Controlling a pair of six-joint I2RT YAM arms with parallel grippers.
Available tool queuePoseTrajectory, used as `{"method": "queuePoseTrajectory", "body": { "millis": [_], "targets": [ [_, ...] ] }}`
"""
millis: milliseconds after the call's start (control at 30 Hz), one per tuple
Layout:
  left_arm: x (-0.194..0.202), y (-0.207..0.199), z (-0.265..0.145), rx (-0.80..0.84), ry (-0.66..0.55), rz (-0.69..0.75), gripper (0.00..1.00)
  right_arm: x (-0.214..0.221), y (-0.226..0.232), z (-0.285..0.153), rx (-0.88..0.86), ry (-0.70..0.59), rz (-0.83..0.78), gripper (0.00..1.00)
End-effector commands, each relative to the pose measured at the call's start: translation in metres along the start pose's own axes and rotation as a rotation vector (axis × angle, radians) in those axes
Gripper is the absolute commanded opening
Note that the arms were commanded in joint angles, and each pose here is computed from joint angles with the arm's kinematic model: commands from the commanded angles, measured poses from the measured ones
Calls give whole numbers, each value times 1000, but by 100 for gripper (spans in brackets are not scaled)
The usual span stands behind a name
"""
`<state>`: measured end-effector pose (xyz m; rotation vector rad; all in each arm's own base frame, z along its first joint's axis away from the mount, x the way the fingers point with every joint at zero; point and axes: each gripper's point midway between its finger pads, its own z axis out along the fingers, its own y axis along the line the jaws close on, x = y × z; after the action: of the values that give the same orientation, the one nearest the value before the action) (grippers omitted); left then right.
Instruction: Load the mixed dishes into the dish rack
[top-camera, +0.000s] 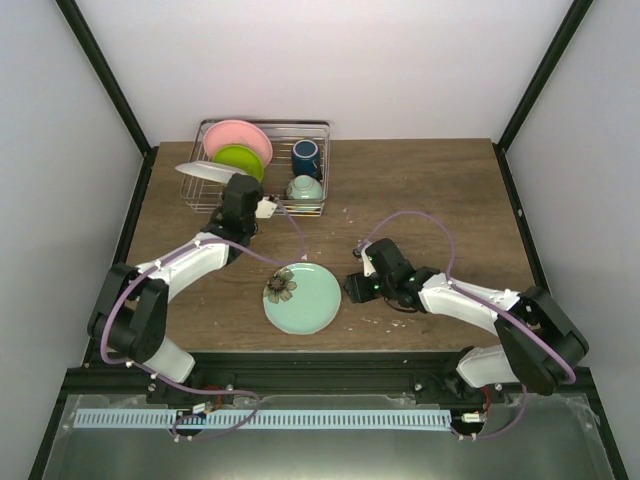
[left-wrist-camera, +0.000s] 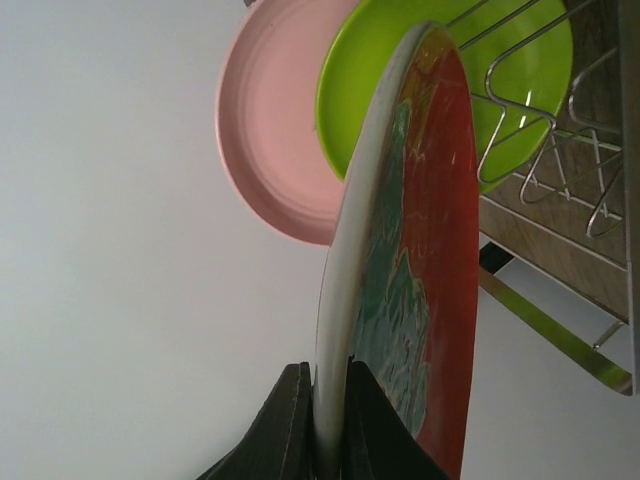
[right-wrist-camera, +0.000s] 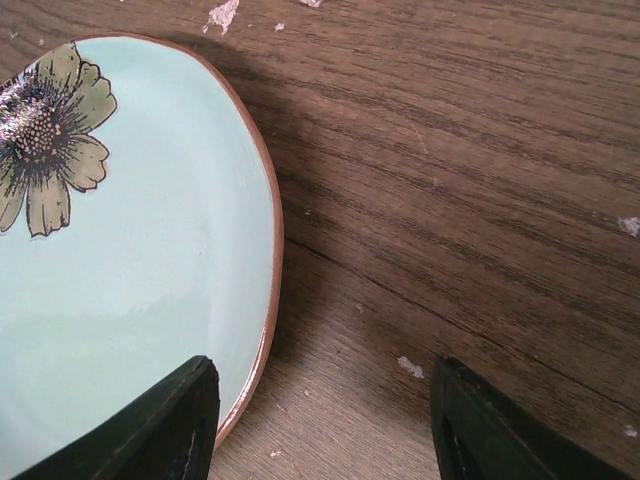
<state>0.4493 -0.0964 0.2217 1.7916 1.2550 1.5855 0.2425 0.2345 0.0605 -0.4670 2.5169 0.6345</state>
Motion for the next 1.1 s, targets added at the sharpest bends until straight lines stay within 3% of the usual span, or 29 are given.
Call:
{"method": "queuePoseTrajectory", "body": {
  "millis": [0,200,633,1067],
  "targets": [
    [44,64,-9,-144,113,-123,0,-15,4,-3,-13,-39,-11,59],
    [52,71,-15,-154,112,-149,0,-12,3,-2,-15,-34,-6,59],
    [31,44,3,-64,109,-174,0,-7,1,2,-13,-22,-8,59],
    [43,61,5,-83,159,-206,0,-5,1,6,-18,-11,-10,59]
  ]
}}
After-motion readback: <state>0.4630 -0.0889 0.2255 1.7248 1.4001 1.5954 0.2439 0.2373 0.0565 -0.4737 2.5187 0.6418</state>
